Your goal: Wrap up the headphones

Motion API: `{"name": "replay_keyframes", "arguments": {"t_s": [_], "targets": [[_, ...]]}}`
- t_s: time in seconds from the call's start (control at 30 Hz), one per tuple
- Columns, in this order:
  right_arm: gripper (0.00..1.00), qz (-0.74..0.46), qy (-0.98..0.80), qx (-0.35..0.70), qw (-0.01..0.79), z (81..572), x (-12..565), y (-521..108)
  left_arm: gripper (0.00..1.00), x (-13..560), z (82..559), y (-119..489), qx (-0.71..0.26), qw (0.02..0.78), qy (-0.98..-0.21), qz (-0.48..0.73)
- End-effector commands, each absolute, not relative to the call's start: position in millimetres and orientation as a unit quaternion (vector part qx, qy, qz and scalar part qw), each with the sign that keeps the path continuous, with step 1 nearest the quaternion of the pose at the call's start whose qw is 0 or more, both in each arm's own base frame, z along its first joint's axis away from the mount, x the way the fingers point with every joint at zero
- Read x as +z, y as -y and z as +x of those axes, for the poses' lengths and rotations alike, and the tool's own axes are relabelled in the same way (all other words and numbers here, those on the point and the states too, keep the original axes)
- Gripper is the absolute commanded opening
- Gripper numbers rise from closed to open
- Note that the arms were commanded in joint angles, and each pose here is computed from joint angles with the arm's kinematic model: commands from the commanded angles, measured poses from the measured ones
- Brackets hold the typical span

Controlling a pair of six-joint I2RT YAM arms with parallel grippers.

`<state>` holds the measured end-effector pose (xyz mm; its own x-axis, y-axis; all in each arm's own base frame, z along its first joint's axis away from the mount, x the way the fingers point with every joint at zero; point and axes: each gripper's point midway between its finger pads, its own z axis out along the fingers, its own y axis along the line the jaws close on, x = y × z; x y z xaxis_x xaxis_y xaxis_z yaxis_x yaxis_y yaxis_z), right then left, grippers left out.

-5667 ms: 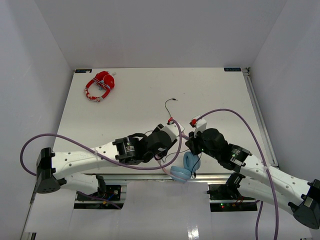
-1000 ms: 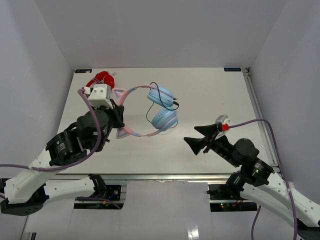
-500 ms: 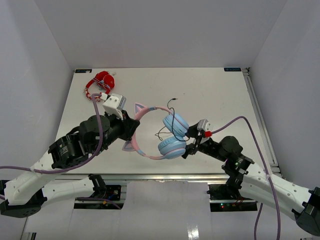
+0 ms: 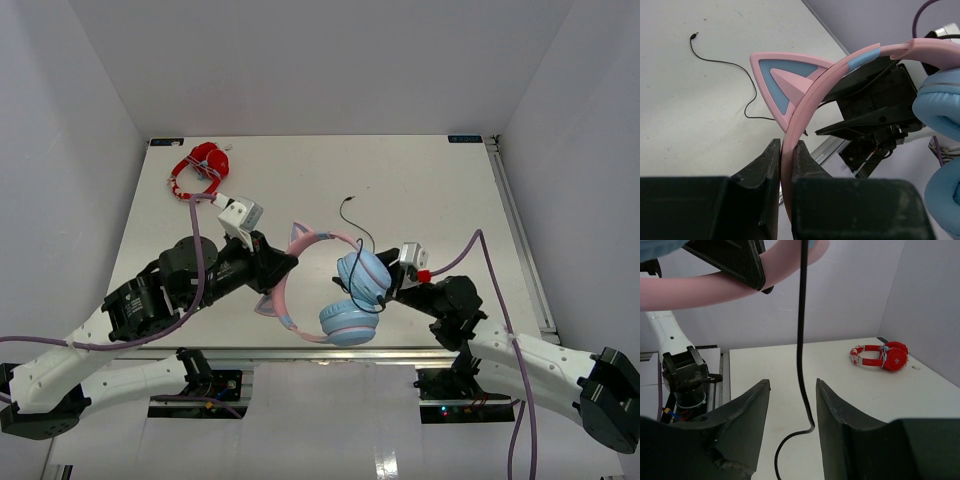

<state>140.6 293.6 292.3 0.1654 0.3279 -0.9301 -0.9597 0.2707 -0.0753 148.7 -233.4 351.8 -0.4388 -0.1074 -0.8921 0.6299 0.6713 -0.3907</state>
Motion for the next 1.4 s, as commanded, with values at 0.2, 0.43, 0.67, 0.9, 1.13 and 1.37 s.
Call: {"name": "replay_keyframes", "arguments": {"t_s": [0.2, 0.43, 0.67, 0.9, 1.13, 1.37], "targets": [[0.08, -0.263, -0.442, 0.426, 0.744, 180, 338, -274, 0.00, 364, 130, 239, -0.427, 0.493, -0.735, 0.185], [0.08, -0.163, -0.493, 0.303, 0.800, 218, 377, -219, 0.00, 339, 138, 223, -0.370, 0.495, -0.764, 0.187], [0.08, -0.144, -0.515, 0.251, 0.807, 219, 391, -190, 0.00, 299, 177, 168, -0.195, 0.514, -0.831, 0.077], [0.08, -0.124, -0.553, 0.244, 0.787, 217, 352, -174, 0.00, 334, 177, 142, -0.220, 0.554, -0.803, 0.010], [0.08, -0.115, -0.578, 0.274, 0.760, 212, 302, -178, 0.00, 391, 153, 138, -0.355, 0.590, -0.725, 0.007], [0.08, -0.176, -0.577, 0.321, 0.730, 203, 283, -212, 0.00, 400, 144, 155, -0.397, 0.580, -0.711, 0.033]]}}
